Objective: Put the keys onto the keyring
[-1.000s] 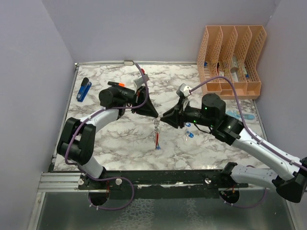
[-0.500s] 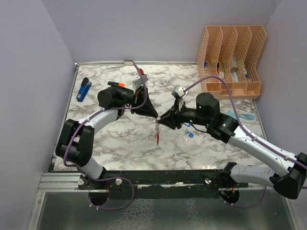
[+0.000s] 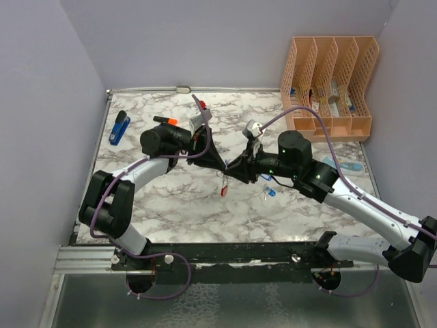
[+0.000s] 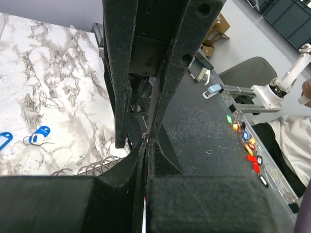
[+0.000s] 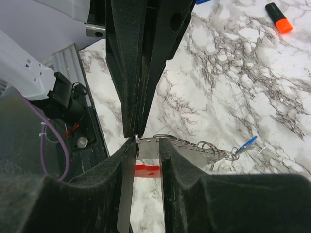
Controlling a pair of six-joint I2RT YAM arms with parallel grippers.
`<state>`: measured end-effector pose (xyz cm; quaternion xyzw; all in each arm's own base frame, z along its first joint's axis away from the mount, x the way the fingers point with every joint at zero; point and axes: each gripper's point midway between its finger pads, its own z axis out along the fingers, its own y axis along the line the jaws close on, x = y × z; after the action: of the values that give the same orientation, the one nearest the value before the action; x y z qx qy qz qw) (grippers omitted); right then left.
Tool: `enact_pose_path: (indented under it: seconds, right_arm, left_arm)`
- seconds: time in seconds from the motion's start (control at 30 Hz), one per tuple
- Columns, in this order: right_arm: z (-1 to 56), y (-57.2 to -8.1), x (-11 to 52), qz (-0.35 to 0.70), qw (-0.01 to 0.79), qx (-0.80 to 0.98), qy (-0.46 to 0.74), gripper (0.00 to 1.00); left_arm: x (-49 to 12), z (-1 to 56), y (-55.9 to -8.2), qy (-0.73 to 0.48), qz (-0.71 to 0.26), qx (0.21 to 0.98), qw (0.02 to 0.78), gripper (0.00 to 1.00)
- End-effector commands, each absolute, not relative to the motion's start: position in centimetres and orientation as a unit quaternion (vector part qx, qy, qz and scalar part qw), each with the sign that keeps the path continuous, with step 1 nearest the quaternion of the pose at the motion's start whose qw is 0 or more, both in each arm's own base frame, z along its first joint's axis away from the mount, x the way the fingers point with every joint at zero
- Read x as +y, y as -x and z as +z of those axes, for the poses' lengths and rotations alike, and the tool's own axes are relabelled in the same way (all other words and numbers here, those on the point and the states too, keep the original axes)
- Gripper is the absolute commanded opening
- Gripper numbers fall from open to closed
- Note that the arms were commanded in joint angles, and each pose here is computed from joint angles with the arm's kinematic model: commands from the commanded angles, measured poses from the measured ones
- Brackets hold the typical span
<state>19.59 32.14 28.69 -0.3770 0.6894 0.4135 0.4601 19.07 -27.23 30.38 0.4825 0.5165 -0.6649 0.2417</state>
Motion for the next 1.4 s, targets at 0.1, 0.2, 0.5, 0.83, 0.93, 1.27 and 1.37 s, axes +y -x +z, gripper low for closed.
enact_pose_path:
  seconds: [0.1, 0.2, 0.5, 0.83, 0.93, 1.27, 1.37]
  right_arm:
    - [30.1, -19.4, 32.9, 0.422, 0.467, 0.671, 0.392, 0.14]
    - [29.9, -19.3, 32.8, 0.422, 0.464, 0.672, 0.393, 0.06]
    - [29.5, -19.2, 31.9, 0.415, 0.473, 0.678, 0.380, 0.01]
    - [32.2, -20.2, 29.3, 0.400, 0.570, 0.646, 0.313, 0.01]
    - [33.0, -20.2, 28.8, 0.406, 0.593, 0.629, 0.298, 0.01]
    - [34.4, -20.0, 28.1, 0.433, 0.643, 0.576, 0.261, 0.01]
    - [34.6, -19.9, 28.1, 0.441, 0.651, 0.562, 0.256, 0.01]
  left_arm:
    - [-26.2, 30.1, -16.7, -0.595, -0.600, 0.445, 0.296, 0.00]
    - [-26.3, 30.3, -16.7, -0.596, -0.599, 0.444, 0.297, 0.00]
    - [-26.5, 31.6, -17.3, -0.597, -0.597, 0.443, 0.302, 0.23]
    - [-26.5, 33.3, -18.3, -0.598, -0.588, 0.440, 0.321, 0.40]
    - [-26.7, 33.4, -18.8, -0.592, -0.593, 0.440, 0.323, 0.40]
    - [-27.6, 33.3, -19.9, -0.568, -0.612, 0.434, 0.338, 0.41]
    - [-27.7, 33.2, -20.1, -0.563, -0.616, 0.433, 0.341, 0.41]
